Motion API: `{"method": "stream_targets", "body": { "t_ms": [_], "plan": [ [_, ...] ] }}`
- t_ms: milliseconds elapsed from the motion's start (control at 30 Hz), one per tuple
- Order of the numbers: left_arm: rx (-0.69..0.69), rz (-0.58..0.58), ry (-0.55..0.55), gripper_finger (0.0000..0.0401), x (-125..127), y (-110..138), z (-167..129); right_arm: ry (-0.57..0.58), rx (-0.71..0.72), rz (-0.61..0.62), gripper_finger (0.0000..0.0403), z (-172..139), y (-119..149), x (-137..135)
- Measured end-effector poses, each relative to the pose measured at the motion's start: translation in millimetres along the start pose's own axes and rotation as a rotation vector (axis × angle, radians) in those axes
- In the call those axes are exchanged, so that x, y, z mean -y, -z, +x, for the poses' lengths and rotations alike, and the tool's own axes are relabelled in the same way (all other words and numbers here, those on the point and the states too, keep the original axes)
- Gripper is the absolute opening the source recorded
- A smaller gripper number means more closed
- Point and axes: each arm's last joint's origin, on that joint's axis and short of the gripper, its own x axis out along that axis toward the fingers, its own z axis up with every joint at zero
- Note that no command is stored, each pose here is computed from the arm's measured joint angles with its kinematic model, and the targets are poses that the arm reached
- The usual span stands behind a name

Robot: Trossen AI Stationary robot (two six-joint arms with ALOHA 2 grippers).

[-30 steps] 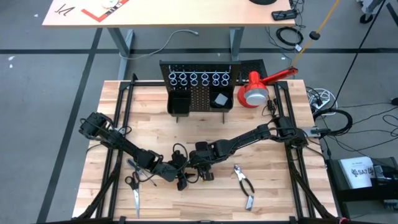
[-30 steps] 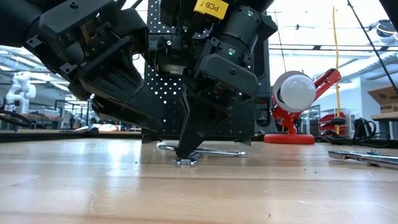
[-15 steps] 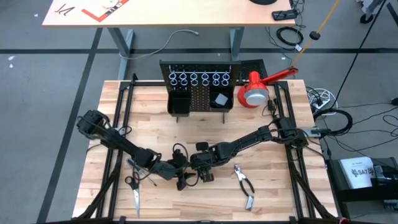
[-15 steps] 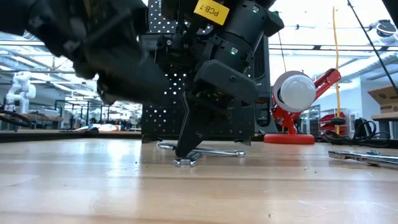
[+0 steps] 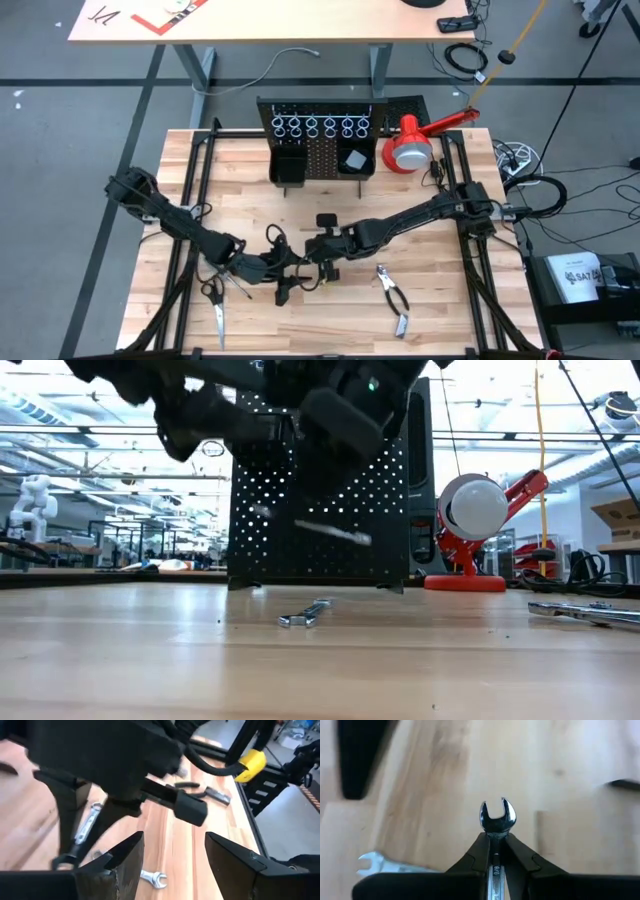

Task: Hang tools onto peg board
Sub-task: Hang the bottom wrench on the pegboard

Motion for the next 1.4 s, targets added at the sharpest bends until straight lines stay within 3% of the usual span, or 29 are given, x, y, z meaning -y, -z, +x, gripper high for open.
{"method": "stream_targets", "body": {
  "t_ms": [400,833,1133,1400],
  "plan": [
    [0.170,0.105,0.006,0.0218,0,-40,-35,0.188,0.190,0.025,0.0025,-64,-26,23],
    [0.434,0.268,-0.020,0.0218,-9,-101,-96,0.285,0.511,0.103,0.0025,-157,-50,52],
    [0.528,0.243,-0.038,0.0218,-22,-118,-123,0.492,0.686,0.201,0.0025,-221,-53,80],
    [0.538,0.267,-0.053,0.0218,-23,-120,-126,0.606,0.930,0.270,0.0025,-251,-67,107]
  ]
}}
